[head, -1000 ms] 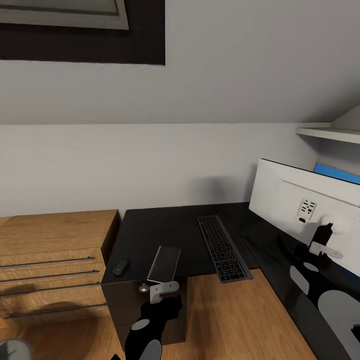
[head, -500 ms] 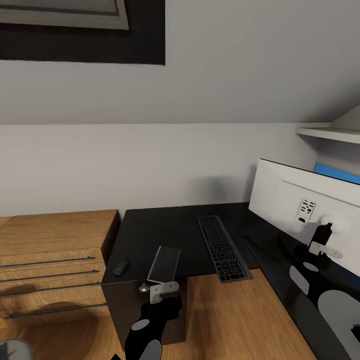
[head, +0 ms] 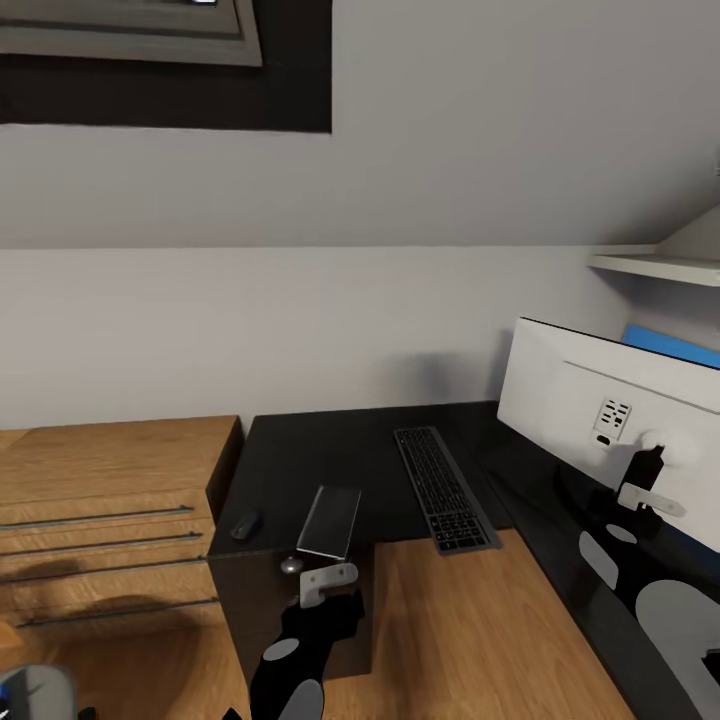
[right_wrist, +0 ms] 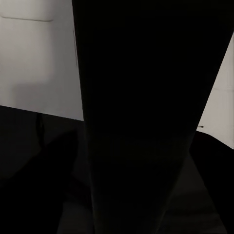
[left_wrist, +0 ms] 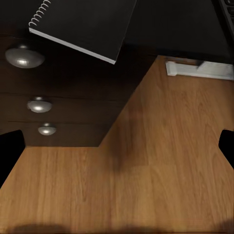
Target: In the bedroom, organize the workspace by keeping the computer under the desk, ensuring the monitor is on the desk, placing the keyboard on the desk next to the monitor, placing the mouse on the desk next to the keyboard, moving the folder from the swivel chair onto the desk next to the mouse, stacking the notebook on top of the folder with the pen on top of the notebook, and positioning the swivel chair next to the desk.
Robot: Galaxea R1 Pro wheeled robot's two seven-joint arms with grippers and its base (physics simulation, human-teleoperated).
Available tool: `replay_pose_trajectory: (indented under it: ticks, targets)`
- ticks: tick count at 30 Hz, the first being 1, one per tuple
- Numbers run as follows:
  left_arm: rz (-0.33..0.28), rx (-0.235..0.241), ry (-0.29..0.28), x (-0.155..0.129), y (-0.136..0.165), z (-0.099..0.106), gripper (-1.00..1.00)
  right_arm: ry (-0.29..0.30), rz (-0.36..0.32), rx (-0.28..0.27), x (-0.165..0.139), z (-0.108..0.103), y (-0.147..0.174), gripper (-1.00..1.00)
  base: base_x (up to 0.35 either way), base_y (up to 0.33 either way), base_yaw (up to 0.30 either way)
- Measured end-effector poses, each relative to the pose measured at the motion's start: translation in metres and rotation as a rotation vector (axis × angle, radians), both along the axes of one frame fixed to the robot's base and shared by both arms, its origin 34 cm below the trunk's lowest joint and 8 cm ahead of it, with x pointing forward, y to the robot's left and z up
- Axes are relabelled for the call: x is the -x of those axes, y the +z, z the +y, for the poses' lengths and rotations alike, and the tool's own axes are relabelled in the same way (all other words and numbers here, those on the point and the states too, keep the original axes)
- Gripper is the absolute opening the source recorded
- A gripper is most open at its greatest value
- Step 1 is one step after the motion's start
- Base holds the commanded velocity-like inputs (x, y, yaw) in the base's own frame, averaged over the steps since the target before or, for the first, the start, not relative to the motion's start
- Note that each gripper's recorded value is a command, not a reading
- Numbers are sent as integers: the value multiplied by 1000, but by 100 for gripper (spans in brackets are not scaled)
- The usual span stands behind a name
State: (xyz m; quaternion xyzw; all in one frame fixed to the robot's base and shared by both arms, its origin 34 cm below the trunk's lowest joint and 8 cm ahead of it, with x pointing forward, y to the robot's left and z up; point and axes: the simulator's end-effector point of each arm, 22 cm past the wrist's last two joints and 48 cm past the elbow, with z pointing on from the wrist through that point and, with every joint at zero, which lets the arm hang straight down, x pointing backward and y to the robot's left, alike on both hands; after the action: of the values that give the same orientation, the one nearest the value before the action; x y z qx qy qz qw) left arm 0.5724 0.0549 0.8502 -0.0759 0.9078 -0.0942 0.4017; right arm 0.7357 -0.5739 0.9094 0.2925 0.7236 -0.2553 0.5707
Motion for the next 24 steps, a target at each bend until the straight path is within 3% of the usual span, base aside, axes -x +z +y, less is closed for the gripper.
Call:
replay_pose_trajectory:
  ticks: [24]
  targets:
    - [2, 0, -1, 0, 0, 0, 100, 8, -6, 0, -3, 6, 0, -100, -330, 0, 0]
